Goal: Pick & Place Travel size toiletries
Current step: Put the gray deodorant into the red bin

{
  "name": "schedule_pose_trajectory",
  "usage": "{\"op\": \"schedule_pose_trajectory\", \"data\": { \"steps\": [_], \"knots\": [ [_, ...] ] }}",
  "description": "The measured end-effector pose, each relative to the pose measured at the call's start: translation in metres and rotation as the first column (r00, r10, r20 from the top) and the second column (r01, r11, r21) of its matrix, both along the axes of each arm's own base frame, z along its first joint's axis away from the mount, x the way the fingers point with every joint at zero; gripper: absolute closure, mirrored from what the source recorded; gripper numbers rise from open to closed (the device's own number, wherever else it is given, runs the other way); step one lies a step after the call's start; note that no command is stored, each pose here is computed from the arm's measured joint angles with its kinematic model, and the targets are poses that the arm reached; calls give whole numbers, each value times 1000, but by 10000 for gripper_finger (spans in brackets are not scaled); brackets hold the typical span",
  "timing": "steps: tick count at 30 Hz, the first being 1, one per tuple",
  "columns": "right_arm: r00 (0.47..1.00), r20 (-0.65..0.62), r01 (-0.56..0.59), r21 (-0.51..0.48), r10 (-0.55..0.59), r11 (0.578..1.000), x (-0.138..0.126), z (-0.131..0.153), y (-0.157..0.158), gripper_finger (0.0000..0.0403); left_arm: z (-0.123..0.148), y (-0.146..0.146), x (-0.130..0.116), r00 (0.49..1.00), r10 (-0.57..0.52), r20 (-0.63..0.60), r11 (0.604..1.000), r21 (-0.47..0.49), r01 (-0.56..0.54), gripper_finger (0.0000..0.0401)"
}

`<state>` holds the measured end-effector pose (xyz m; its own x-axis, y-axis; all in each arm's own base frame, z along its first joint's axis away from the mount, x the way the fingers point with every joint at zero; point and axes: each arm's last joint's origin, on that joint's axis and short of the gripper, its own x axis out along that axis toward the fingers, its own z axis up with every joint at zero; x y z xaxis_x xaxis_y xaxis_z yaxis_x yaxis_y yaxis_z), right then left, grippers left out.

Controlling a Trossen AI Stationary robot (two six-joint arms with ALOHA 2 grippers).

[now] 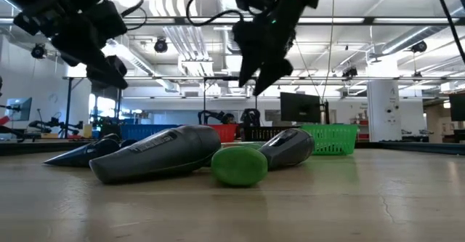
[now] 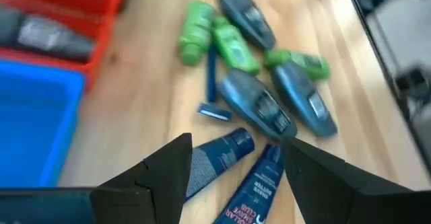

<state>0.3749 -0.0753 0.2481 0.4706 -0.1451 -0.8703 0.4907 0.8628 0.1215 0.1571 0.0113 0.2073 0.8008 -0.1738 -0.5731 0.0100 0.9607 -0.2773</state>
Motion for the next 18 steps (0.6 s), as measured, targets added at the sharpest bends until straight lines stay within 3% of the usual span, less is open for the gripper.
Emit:
{"op": "schedule_pose_trajectory", "data": {
  "steps": [3, 7, 11, 18],
  "knots": [
    [994, -103, -49, -8, 48, 999, -9, 0, 14, 76, -5, -5, 8, 999, -9, -33, 999, 32, 10, 169],
    [979, -203, 14, -46, -23, 999, -18, -3, 19, 73, -15, -8, 24, 983, 82, -162, 992, -80, -96, 169],
    [976, -213, 24, -68, -38, 997, -21, -1, 23, 71, -17, -19, 46, 953, 130, -273, 973, -151, -176, 169],
    [971, -240, -44, -123, 13, 991, -43, 1, 25, 85, 8, -65, 76, 899, 306, -315, 947, 2, -322, 164]
  ]
}}
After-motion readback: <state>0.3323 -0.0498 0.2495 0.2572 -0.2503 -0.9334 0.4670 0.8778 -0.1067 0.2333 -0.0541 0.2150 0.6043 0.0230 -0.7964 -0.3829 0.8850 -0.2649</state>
